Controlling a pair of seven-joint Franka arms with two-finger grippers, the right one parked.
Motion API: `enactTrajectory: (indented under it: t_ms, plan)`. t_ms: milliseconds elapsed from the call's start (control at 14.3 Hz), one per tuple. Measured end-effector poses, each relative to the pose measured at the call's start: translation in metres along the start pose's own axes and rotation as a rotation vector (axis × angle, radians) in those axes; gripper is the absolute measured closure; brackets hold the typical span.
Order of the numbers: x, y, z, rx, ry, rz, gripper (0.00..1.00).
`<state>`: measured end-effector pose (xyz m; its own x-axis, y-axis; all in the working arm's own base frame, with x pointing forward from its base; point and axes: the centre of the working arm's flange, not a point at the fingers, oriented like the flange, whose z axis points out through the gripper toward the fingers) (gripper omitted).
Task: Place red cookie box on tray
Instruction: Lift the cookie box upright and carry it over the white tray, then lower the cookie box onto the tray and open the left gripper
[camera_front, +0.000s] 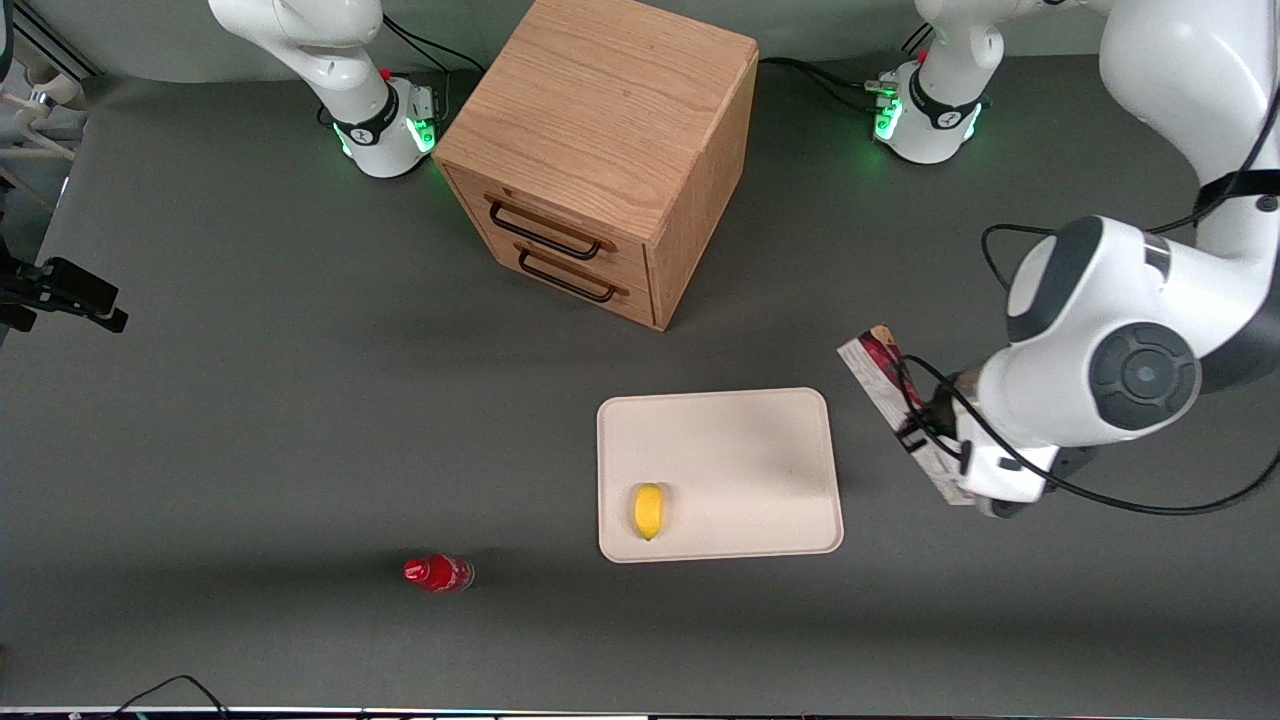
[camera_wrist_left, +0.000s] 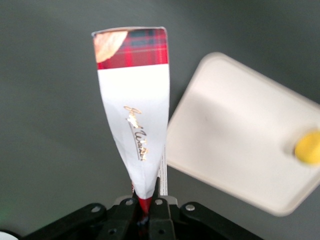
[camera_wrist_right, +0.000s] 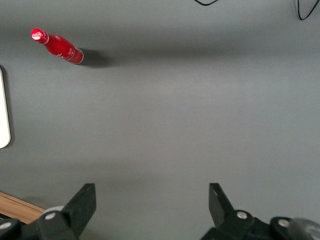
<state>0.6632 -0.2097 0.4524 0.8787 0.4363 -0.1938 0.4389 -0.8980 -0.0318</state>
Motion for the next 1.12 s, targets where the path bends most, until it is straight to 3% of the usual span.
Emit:
enactTrajectory:
  t_ms: [140, 280, 700, 1050, 1120]
  plan:
    - [-0.007, 0.019, 0.03, 0.003, -0.045, 0.118, 0.96]
    - [-0.002, 0.038, 0.069, -0.024, -0.066, 0.185, 0.96]
    - [0.024, 0.063, 0.153, -0.102, -0.069, 0.223, 0.96]
    - [0.025, 0.061, 0.193, -0.058, -0.081, 0.257, 0.96]
    - [0.025, 0.06, 0.195, -0.054, -0.083, 0.257, 0.91]
